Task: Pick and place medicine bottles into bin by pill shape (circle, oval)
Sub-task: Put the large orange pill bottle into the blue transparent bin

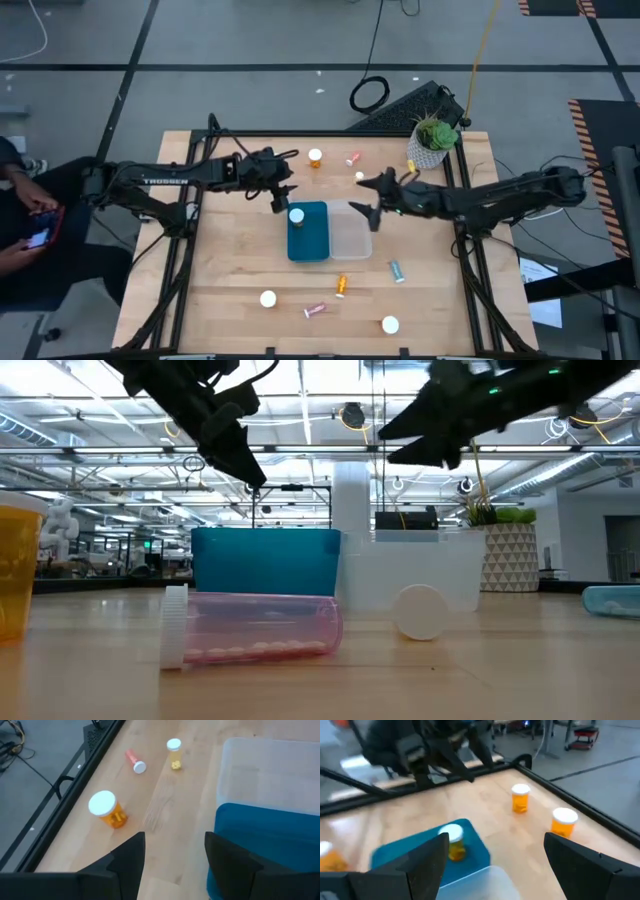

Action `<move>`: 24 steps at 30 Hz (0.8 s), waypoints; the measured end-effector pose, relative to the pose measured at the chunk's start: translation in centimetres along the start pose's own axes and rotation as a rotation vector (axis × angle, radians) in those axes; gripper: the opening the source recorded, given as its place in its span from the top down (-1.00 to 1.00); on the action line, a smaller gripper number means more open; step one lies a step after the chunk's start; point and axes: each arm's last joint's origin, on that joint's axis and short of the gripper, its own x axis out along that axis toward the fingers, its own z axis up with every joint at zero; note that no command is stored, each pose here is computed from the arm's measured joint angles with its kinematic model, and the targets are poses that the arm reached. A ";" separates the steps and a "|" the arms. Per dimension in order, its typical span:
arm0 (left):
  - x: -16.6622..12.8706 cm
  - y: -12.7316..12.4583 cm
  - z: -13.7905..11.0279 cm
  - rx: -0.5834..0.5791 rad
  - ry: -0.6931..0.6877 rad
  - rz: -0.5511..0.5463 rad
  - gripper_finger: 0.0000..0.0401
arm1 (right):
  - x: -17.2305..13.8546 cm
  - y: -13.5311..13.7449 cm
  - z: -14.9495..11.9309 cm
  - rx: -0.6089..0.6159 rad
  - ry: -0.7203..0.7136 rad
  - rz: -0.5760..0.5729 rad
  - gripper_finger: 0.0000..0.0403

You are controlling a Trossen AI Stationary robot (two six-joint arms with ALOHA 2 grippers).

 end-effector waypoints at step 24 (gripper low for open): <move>0.4 0.4 -1.5 -0.095 0.103 -0.077 -0.04 | 15.5 -9.2 4.6 -0.207 0.284 -0.006 -0.70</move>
